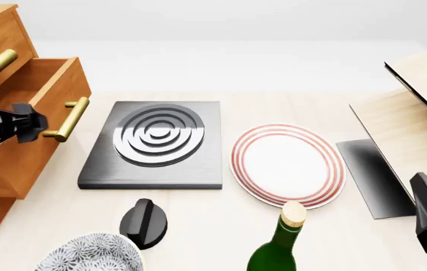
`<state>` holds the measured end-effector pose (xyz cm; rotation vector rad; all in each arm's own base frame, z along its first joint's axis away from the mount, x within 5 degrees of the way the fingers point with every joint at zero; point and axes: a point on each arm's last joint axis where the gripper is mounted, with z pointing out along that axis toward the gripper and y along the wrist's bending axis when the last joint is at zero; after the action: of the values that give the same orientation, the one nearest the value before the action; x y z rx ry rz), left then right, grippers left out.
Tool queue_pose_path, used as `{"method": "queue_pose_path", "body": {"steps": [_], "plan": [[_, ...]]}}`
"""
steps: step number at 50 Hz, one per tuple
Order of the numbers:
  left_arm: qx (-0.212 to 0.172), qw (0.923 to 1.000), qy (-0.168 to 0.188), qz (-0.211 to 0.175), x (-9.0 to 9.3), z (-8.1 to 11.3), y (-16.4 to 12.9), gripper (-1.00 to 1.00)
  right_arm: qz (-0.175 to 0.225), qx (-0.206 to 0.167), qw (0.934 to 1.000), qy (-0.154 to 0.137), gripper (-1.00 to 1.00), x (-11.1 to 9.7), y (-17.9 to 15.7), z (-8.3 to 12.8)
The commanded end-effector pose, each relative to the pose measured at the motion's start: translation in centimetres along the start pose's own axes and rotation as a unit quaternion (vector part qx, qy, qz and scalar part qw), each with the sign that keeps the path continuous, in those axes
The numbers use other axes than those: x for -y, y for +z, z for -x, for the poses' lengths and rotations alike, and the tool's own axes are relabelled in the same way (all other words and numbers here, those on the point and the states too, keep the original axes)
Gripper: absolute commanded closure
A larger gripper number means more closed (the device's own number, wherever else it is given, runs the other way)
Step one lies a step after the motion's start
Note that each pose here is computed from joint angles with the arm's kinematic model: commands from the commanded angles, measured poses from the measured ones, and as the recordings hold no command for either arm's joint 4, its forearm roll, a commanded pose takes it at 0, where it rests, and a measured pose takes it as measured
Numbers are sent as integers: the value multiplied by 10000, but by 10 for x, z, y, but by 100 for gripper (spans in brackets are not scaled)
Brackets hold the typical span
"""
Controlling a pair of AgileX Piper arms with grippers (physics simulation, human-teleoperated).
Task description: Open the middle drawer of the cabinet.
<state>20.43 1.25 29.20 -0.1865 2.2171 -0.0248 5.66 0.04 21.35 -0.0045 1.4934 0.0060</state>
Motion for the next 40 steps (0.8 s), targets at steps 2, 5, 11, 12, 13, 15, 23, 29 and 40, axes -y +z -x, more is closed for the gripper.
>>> {"method": "queue_pose_path", "body": {"steps": [2,5,11,12,13,15,23,29,40], "plan": [[-69,9999,56,-148,8,-4,1,-100,-8,14,10000,-1,-100,0,0,0],[-85,9998,64,-179,9,-4,2,-100,-8,15,10000,-2,-100,0,0,0],[-117,9996,97,-248,13,-5,4,-100,-8,15,10000,-2,-100,0,0,0],[-116,9996,104,-248,13,-6,3,-100,-8,14,10000,-2,-100,0,0,0],[-101,9996,111,-249,13,-5,3,-100,-8,14,10000,-1,-100,0,0,0],[-120,9995,107,-262,14,-6,3,-100,-8,13,10000,-1,-100,0,0,0],[-156,9991,141,-358,19,-8,5,-100,-7,14,10000,-1,-100,0,0,0],[-180,9990,153,-383,20,-9,6,-100,-7,14,10000,-1,-100,0,0,0],[-228,9983,214,-496,27,-12,10,-100,-8,13,10000,-2,-100,0,0,0]]}}
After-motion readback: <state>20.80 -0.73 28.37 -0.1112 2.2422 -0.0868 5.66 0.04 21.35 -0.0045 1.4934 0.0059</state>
